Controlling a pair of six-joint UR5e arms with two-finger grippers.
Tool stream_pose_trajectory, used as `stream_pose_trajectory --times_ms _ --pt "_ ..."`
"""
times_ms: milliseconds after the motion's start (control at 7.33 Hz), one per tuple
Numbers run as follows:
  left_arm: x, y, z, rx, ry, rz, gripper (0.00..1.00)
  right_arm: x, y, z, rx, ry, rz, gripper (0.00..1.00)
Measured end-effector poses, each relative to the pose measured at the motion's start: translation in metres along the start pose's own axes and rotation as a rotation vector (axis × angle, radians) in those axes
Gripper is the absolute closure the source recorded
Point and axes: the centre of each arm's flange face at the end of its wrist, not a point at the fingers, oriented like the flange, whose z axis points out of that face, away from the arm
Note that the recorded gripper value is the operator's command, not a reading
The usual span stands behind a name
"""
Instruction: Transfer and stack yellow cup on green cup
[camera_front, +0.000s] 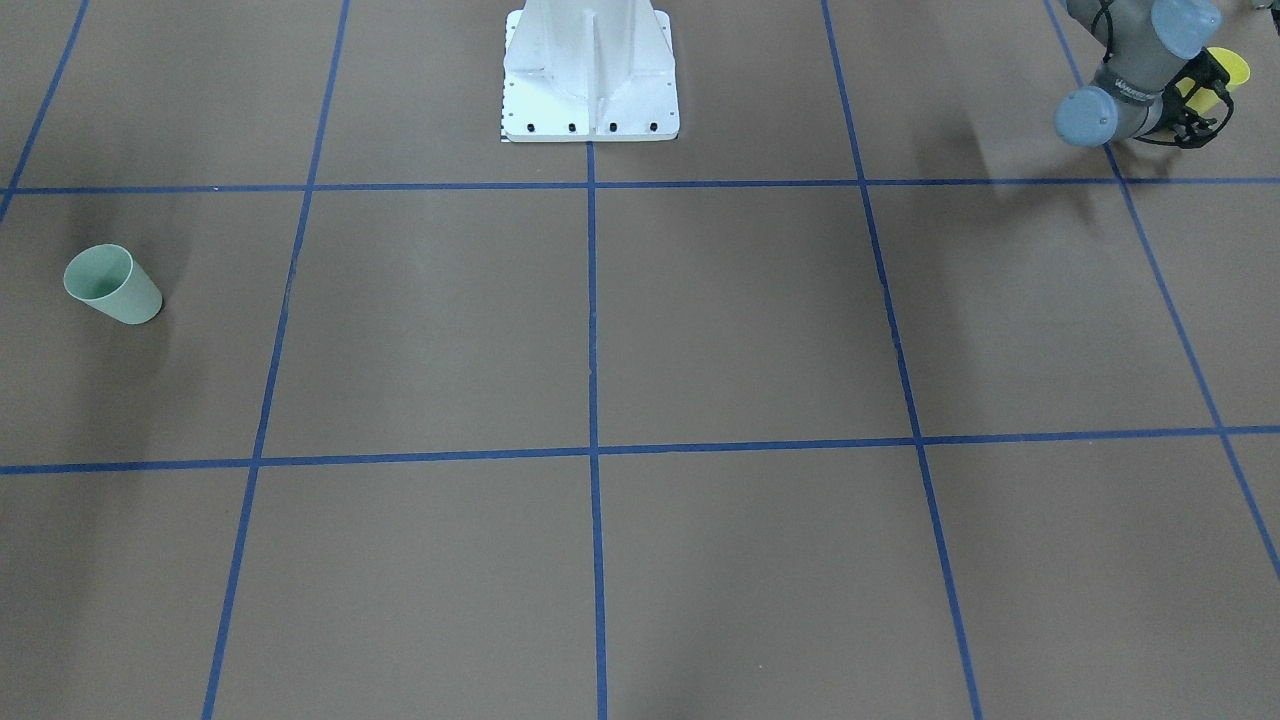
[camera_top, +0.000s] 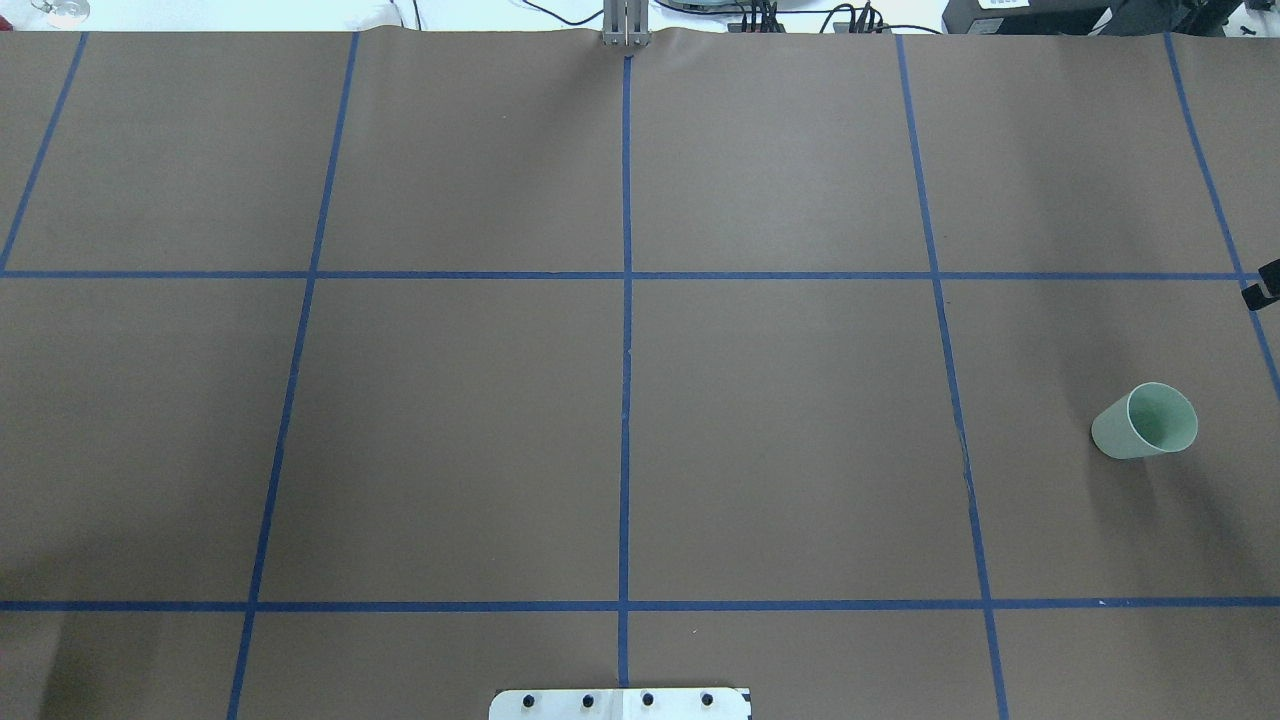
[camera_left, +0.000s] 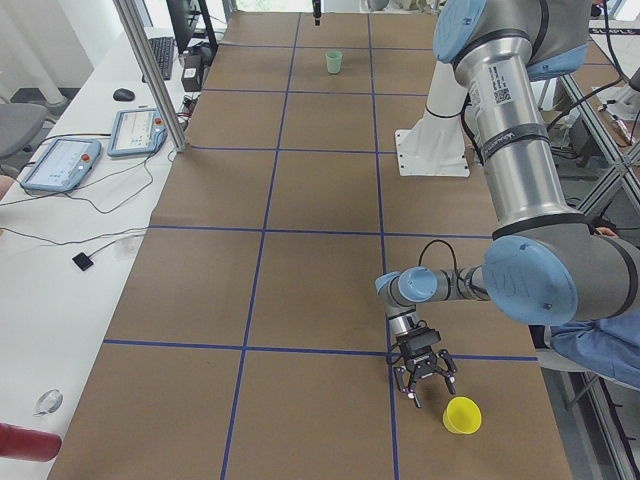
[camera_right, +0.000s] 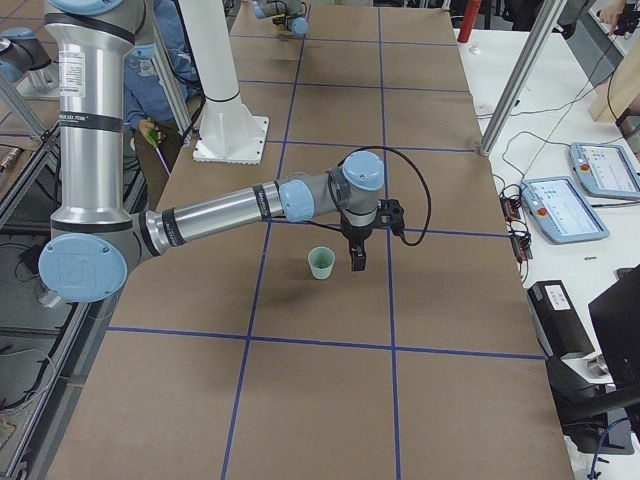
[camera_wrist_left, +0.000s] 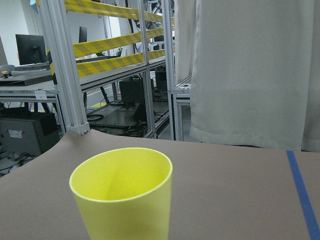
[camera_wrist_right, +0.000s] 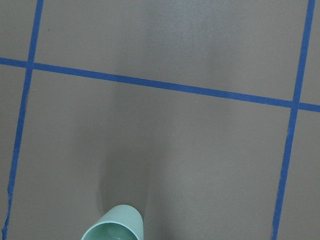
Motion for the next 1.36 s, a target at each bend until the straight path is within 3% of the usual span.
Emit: stream_pose_trajectory --times_ms 682,818,955,1091,1364 --pt "-0.005 0.004 0.042 0.02 -0.008 0.013 0.01 -0.006 0.001 0.0 -0.001 0.001 -0.011 0.0" --pt "-0.004 0.004 0.048 0.025 -0.006 0.013 0.11 -0.007 0.001 0.0 0.001 0.001 -0.013 0.0" --pt "-0.003 0.003 0.055 0.031 -0.003 0.005 0.62 -0.009 0.001 -0.002 0.004 -0.001 -0.016 0.0" --pt "-0.003 0.003 0.06 0.037 0.0 -0.011 1.0 -0.011 0.002 -0.005 0.008 -0.003 -0.019 0.0" --pt "-0.006 -0.003 0.071 0.054 -0.002 -0.03 1.0 -0.013 0.002 -0.007 0.012 -0.005 -0.022 0.0"
